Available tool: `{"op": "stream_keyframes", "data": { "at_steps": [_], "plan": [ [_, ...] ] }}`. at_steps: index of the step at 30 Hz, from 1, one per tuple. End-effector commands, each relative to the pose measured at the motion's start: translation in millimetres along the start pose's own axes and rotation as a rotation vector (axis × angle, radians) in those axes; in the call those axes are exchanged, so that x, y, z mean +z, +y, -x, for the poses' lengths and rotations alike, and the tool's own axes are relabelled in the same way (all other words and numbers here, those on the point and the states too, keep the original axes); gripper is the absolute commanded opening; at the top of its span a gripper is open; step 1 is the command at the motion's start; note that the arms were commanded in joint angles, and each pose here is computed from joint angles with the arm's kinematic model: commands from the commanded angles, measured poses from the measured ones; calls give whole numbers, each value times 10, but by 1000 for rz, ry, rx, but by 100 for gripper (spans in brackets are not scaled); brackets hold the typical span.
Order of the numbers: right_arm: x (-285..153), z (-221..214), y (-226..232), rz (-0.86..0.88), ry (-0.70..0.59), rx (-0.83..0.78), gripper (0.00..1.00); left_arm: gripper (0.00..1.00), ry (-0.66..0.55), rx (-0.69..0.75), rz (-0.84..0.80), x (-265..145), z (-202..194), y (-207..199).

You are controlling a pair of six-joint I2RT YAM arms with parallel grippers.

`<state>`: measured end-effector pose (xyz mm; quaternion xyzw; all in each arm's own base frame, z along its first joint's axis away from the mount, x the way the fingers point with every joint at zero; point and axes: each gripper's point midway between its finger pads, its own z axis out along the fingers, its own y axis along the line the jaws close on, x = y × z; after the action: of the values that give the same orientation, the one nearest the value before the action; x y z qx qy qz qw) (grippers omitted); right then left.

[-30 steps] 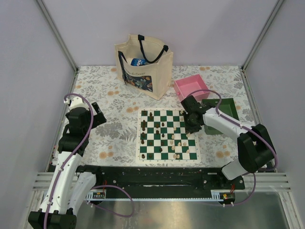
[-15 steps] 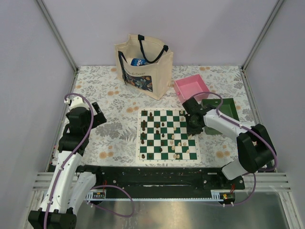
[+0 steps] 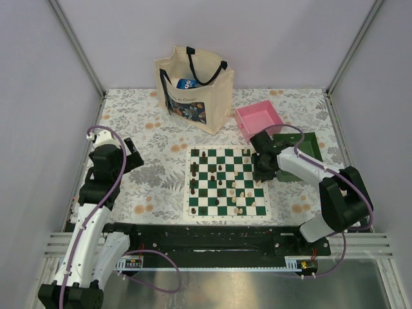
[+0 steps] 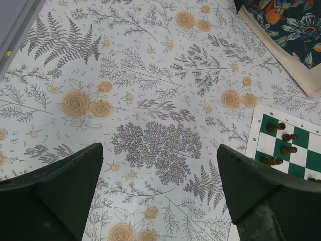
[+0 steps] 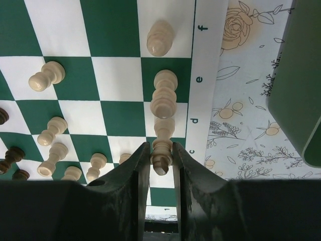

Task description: Set up the chess pieces on the board

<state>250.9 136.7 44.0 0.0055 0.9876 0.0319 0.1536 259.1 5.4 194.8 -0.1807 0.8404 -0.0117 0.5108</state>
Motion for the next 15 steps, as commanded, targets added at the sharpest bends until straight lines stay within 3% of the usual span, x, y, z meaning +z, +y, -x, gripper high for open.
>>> {"op": "stream_keyframes", "data": {
  "at_steps": [1, 11, 15],
  "plan": [
    [54, -14, 9, 9, 4, 4, 34, 99, -38, -20, -24, -5, 136, -61],
    [-300, 177, 94, 67, -73, -6, 52, 99, -38, -20, -28, -8, 140, -68],
    [-516, 243, 121, 93, -113, -6, 53, 99, -39, -21, -30, -7, 143, -70]
  ]
}}
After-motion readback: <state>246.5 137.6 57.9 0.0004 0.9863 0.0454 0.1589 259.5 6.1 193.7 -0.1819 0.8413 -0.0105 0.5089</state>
